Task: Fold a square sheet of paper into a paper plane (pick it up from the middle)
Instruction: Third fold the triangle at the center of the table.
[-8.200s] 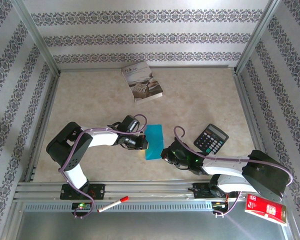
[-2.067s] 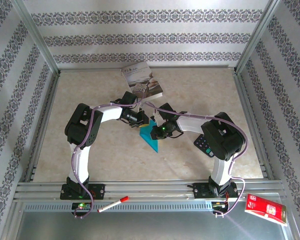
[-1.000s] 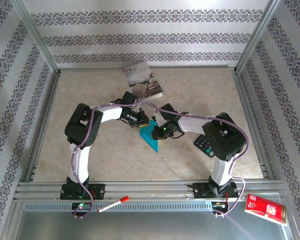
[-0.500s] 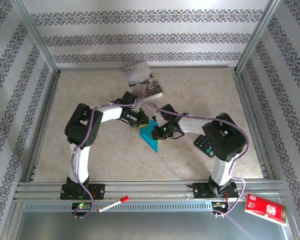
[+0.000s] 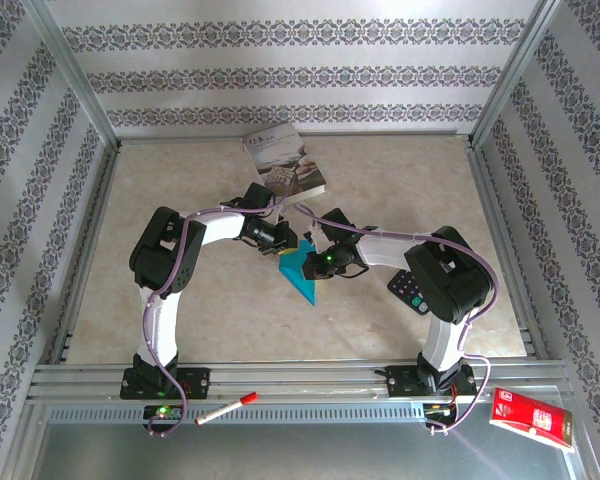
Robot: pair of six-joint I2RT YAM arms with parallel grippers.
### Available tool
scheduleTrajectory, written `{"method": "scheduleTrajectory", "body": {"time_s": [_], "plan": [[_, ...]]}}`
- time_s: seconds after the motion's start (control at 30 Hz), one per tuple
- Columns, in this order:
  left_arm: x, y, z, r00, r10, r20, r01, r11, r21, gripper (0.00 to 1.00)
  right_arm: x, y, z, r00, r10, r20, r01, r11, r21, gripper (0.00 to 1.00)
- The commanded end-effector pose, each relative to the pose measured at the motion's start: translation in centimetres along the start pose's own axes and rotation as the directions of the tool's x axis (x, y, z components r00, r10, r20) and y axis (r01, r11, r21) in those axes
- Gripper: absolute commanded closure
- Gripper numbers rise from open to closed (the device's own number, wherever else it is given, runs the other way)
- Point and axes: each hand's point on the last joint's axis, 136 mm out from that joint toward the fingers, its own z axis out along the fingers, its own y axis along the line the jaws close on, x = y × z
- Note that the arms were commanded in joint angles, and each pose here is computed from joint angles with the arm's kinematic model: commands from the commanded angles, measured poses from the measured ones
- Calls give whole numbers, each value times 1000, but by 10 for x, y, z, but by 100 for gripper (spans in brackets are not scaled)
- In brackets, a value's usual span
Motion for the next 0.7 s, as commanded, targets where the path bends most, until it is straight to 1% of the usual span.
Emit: {"method": "scheduleTrajectory", "body": {"time_s": [0.0,0.3,0.47,0.67], "plan": [[11,34,4,998,-58,-33,54,993,-101,85,3,-6,4,1000,-11,5,10,999,33,94],[9,30,2,998,-55,-28,52,994,-95,85,9,-11,6,1000,-5,-13,6,999,53,95],[0,16,-6,999,-41,-6,41,996,-74,81,15,-16,7,1000,3,-25,-1,998,65,95],[-16,-10,-26,999,-12,52,14,999,-41,70,21,-19,9,999,10,-31,-8,997,73,95]]}}
